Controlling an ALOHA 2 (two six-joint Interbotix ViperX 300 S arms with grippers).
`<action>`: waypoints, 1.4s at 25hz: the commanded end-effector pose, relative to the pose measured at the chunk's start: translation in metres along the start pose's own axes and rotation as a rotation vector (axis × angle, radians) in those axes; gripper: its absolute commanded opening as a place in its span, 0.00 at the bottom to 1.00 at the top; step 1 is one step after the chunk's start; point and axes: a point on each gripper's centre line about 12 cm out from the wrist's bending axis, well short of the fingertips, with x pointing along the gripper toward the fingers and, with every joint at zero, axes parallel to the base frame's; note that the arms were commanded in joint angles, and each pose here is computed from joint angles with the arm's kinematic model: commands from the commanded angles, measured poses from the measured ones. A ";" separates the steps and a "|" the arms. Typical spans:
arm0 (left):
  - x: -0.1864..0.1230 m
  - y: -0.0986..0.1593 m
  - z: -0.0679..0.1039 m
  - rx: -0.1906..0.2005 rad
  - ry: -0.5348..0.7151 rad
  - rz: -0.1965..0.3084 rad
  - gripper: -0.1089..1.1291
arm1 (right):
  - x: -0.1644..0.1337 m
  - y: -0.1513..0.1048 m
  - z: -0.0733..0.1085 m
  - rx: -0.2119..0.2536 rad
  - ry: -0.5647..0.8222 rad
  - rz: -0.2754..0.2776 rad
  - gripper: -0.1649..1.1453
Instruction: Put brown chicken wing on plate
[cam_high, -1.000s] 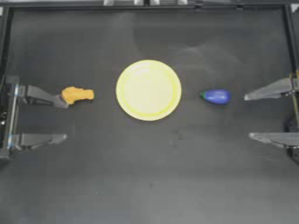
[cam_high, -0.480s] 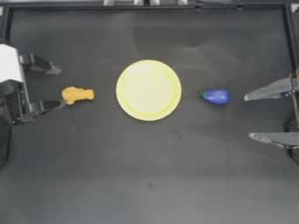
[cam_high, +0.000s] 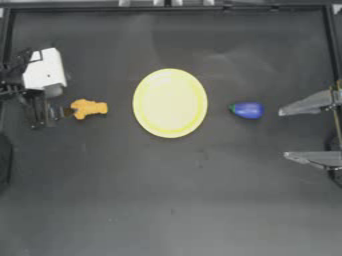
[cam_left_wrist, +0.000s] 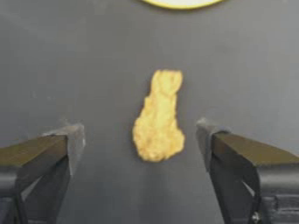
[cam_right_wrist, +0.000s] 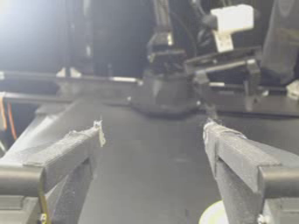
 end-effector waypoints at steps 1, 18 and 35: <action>0.009 0.003 0.007 0.005 0.015 -0.014 0.92 | 0.002 -0.001 0.003 0.003 -0.006 -0.003 0.88; 0.071 0.012 -0.010 -0.024 0.168 -0.088 0.92 | 0.001 0.000 0.002 0.006 -0.003 -0.001 0.88; 0.094 0.009 -0.016 -0.032 0.234 -0.120 0.85 | 0.001 0.000 0.001 0.007 -0.001 -0.002 0.88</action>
